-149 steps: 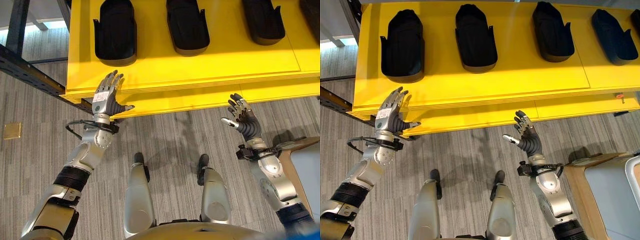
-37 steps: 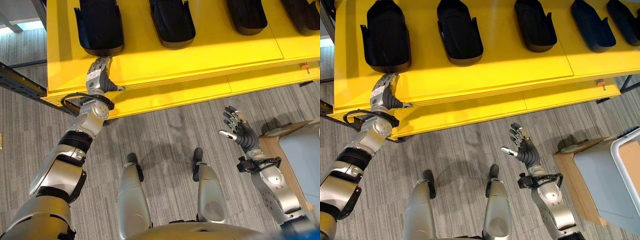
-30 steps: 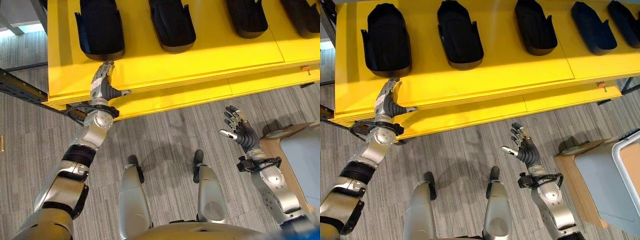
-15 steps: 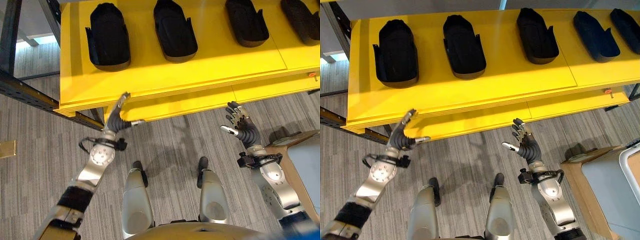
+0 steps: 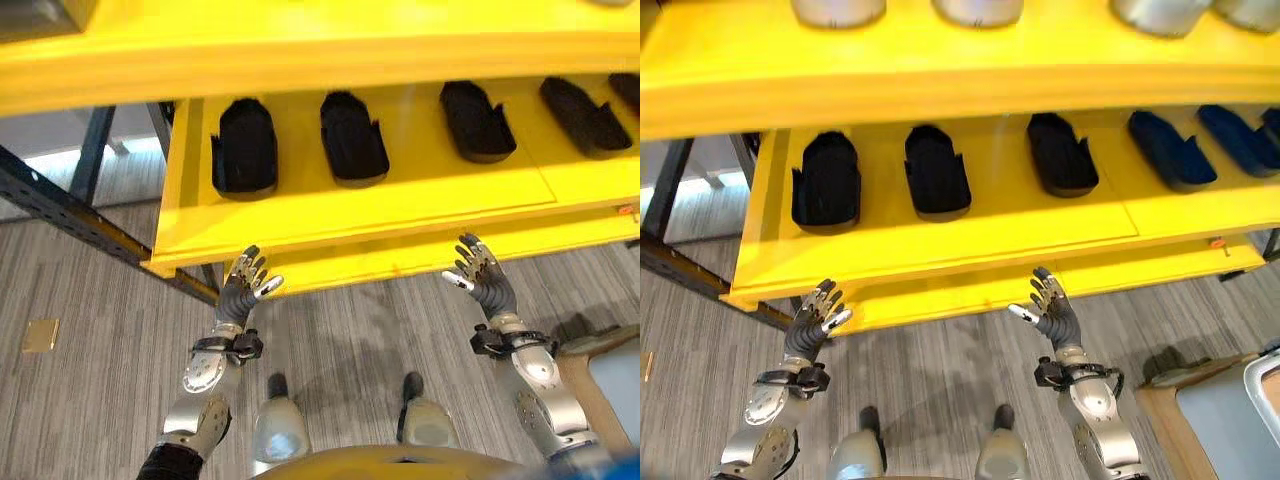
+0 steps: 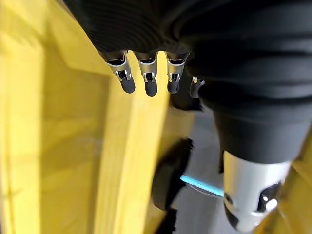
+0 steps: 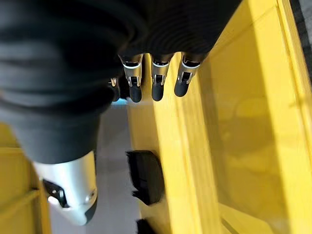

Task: Move parts from the plastic box to the shelf.

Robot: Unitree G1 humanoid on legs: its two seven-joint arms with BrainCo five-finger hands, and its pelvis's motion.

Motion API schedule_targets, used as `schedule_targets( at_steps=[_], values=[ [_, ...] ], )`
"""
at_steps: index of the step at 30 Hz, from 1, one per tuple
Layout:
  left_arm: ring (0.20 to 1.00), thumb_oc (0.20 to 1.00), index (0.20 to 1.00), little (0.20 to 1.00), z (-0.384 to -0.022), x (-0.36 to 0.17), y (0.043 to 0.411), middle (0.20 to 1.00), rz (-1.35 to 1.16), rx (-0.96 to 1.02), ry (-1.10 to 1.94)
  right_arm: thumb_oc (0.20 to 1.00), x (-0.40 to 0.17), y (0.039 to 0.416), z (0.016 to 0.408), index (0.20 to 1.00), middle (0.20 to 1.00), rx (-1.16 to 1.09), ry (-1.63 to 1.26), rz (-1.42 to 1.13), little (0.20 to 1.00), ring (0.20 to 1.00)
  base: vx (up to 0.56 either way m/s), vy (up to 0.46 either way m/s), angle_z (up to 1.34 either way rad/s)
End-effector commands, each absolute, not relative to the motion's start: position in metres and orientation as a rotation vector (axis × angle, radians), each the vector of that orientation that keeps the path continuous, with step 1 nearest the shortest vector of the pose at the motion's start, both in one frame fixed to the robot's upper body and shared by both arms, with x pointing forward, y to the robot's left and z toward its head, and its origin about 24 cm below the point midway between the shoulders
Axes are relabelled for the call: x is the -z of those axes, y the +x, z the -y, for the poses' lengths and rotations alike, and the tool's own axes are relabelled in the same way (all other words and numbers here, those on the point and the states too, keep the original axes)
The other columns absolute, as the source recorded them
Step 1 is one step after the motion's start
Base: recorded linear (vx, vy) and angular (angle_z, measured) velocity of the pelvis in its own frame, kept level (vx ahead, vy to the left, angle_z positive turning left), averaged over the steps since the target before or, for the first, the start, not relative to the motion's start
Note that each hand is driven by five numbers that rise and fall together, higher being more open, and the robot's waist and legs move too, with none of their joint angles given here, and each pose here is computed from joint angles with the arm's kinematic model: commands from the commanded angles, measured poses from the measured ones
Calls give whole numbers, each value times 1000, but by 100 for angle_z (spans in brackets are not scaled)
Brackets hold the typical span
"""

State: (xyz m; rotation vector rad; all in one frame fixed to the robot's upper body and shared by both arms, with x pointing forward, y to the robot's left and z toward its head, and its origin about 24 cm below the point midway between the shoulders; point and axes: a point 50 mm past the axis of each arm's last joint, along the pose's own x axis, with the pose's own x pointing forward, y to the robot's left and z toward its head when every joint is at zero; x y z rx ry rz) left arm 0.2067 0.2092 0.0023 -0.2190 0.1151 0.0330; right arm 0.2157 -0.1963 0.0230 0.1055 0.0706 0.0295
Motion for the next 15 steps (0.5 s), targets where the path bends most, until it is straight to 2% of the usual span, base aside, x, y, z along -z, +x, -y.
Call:
schedule_targets(
  at_steps=[1,15],
  values=[
    [1000,1000,1000,1000,-212,-9,206,1000,-84,14,-244,1000,-38,220,202,1000,1000,-34,71,9,1000,1000,35,-11,-10],
    [1000,1000,1000,1000,-215,9,198,1000,-162,-24,-208,1000,-29,220,188,1000,1000,-103,108,-42,1000,1000,13,6,-14]
  ],
)
